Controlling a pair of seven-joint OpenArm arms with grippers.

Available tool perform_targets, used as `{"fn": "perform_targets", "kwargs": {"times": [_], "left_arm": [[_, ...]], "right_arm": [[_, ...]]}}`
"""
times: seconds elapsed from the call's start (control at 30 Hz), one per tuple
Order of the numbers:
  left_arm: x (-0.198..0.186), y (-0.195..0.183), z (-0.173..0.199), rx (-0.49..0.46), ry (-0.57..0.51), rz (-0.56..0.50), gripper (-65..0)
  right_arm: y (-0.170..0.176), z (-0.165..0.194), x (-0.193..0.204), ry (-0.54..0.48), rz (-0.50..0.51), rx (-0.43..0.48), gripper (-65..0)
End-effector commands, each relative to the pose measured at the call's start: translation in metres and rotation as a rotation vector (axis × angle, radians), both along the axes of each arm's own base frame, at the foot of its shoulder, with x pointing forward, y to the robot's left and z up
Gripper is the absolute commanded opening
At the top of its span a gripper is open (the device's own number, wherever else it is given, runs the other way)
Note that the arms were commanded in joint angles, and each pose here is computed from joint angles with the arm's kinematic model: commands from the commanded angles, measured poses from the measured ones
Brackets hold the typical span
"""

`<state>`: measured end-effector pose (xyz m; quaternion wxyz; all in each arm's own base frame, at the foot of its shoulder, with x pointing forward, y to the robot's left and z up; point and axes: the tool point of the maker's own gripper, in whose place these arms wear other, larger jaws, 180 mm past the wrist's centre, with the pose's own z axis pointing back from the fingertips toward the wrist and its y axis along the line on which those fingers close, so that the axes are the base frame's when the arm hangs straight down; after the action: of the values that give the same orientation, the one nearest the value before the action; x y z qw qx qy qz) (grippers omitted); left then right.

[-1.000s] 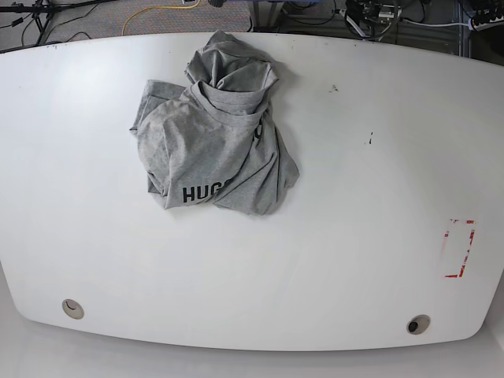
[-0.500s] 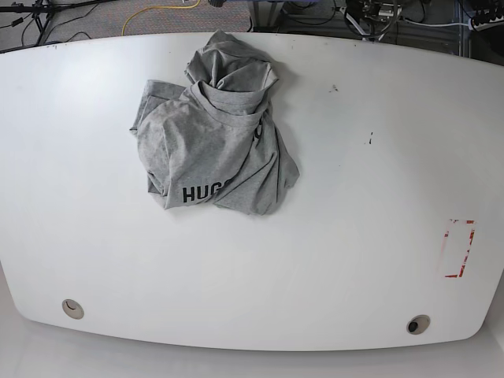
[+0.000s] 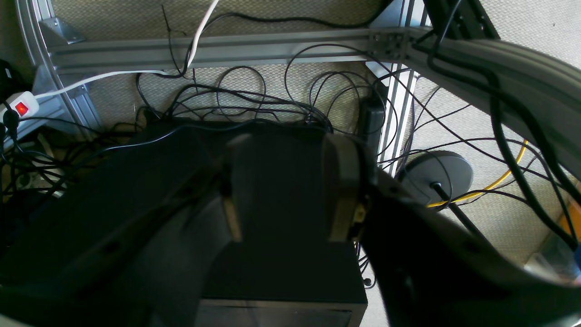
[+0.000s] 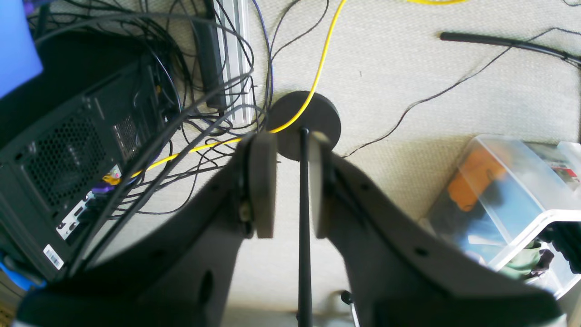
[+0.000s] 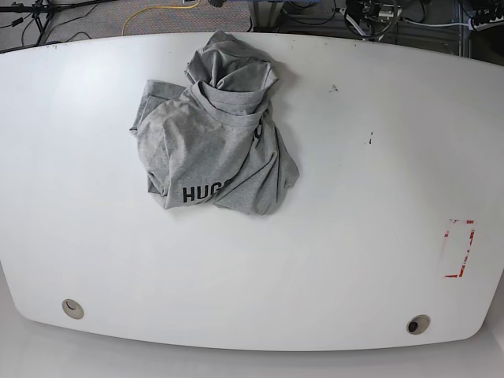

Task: Fold the T-shirt properly

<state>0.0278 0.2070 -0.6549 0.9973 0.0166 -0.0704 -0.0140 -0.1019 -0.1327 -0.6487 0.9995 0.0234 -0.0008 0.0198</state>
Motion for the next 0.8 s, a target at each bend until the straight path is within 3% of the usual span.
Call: {"fn": "perform_targets", "kwargs": {"times": [0.0,0.77], "left_arm": [[0.0007,0.0034,0.0006,0.008,-0.006,-0.005,-42.8],[0.0058,0.0024,0.0009,0.005,-0.018,-0.005,-42.7]], "right_arm": [[-0.0021,0.0016,-0.0106,0.019,-0.002,-0.006,-53.2],[-0.0037,0.0015,-0.0089,0.012,-0.003,-0.01,-53.4]]}}
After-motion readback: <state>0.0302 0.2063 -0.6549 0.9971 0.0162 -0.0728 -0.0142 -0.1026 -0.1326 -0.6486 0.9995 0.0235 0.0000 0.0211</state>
